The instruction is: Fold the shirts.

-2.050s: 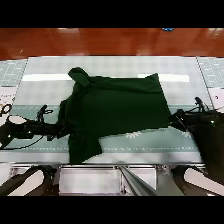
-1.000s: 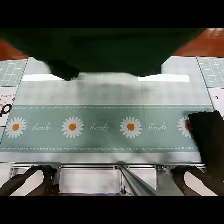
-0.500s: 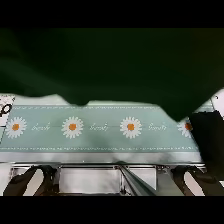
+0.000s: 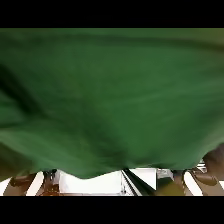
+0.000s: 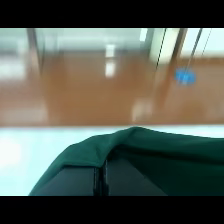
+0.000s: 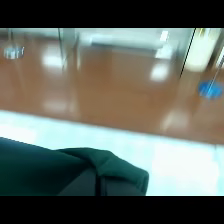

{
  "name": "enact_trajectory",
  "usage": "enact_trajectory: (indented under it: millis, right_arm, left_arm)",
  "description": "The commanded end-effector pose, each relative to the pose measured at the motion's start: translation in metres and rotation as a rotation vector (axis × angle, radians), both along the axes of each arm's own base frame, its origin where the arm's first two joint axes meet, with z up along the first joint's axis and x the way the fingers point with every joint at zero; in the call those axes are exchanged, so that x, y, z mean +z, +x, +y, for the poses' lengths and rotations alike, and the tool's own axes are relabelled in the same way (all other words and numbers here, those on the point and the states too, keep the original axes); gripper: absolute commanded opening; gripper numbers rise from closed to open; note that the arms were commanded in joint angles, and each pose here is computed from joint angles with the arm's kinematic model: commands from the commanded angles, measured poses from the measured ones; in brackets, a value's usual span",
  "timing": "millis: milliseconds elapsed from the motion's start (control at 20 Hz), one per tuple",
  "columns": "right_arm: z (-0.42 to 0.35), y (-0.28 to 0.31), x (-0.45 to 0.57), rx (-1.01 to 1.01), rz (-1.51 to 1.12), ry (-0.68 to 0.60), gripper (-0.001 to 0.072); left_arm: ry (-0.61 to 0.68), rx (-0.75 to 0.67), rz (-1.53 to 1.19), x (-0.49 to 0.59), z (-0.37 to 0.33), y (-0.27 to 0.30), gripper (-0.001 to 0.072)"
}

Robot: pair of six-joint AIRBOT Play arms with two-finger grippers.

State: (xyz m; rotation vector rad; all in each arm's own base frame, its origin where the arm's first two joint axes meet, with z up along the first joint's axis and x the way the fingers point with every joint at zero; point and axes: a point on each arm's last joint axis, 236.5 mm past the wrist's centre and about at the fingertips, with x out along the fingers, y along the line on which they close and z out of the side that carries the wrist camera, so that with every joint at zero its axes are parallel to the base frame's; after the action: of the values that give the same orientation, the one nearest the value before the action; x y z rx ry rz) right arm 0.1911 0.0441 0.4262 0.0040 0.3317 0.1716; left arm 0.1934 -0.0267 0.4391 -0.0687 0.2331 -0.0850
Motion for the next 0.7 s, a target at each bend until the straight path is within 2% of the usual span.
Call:
enact_trajectory:
  millis: [0, 150, 350, 500, 650]
  right_arm:
    - [-0.007, 0.048, -0.066, -0.013, 0.16, 0.057, 0.0018]
    - [-0.008, 0.112, -0.155, 0.01, 0.333, 0.112, 0.0018]
    - [-0.018, 0.204, -0.273, -0.005, 0.522, 0.18, 0.0019]
    - [-0.031, 0.283, -0.336, -0.064, 0.521, 0.255, 0.0019]
    - [-0.037, 0.332, -0.394, -0.074, 0.61, 0.285, 0.0018]
  left_arm:
    - [-0.075, 0.013, 0.207, -0.087, 0.008, 0.065, 0.0022]
    - [-0.177, -0.059, 0.395, -0.178, -0.008, 0.134, 0.0022]
    - [-0.251, -0.004, 0.547, -0.288, 0.007, 0.232, 0.0022]
    - [-0.287, 0.023, 0.672, -0.358, 0.015, 0.292, 0.0022]
    - [-0.343, 0.005, 0.735, -0.404, 0.005, 0.348, 0.0022]
